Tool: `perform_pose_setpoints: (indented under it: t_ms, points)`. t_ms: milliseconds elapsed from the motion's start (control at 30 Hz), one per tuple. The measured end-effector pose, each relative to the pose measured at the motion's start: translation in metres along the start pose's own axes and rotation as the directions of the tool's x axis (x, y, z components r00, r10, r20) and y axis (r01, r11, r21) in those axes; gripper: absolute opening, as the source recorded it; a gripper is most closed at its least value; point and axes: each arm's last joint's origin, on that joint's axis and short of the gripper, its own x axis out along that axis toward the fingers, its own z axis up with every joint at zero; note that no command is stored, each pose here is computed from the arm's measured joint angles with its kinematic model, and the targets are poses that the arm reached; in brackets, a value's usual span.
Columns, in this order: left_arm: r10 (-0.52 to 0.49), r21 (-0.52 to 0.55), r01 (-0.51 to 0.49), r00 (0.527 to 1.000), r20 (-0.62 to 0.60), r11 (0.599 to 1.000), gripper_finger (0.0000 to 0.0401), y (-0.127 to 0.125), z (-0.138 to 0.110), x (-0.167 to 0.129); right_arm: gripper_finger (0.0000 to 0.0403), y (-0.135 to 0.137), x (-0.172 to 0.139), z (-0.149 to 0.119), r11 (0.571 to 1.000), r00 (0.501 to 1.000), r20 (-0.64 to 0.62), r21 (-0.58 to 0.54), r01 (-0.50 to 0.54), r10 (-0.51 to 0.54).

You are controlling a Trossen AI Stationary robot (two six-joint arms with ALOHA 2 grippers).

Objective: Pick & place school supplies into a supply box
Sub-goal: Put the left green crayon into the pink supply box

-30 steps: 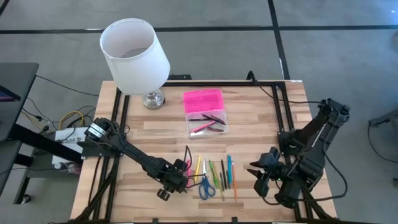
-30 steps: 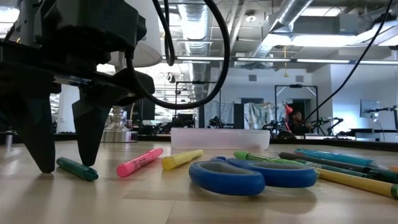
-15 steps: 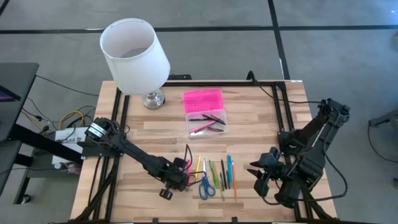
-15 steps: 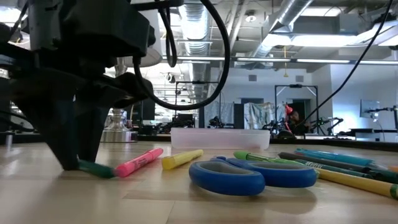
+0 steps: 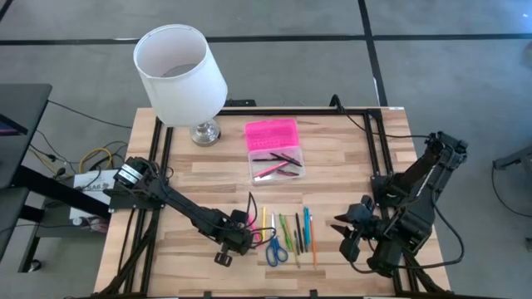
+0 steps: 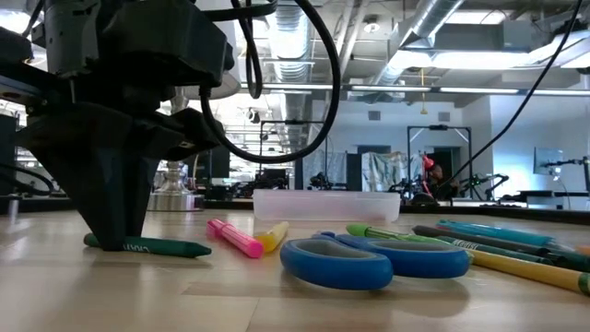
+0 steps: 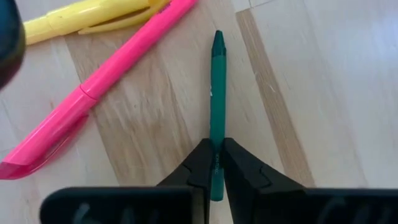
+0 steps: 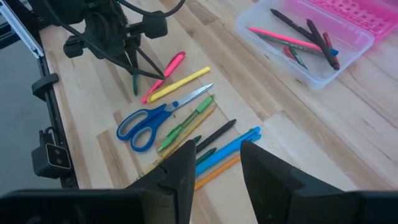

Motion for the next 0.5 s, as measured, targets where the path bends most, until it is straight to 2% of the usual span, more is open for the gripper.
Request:
perform_pose_setpoints:
  t_ms: [267, 500]
  points:
    - [-0.016, 0.01, 0.016, 1.0, -0.011, 1.0, 0.0004, 0.001, 0.01, -0.008, 0.012, -0.002, 0.0, 0.0, 1.0, 1.0, -0.003, -0.018, 0.019, -0.019]
    - [-0.093, 0.038, 0.094, 0.995, -0.026, 0.995, 0.0004, 0.005, 0.019, -0.017, 0.012, -0.003, 0.0, 0.0, 0.999, 1.0, -0.004, -0.024, 0.025, -0.025]
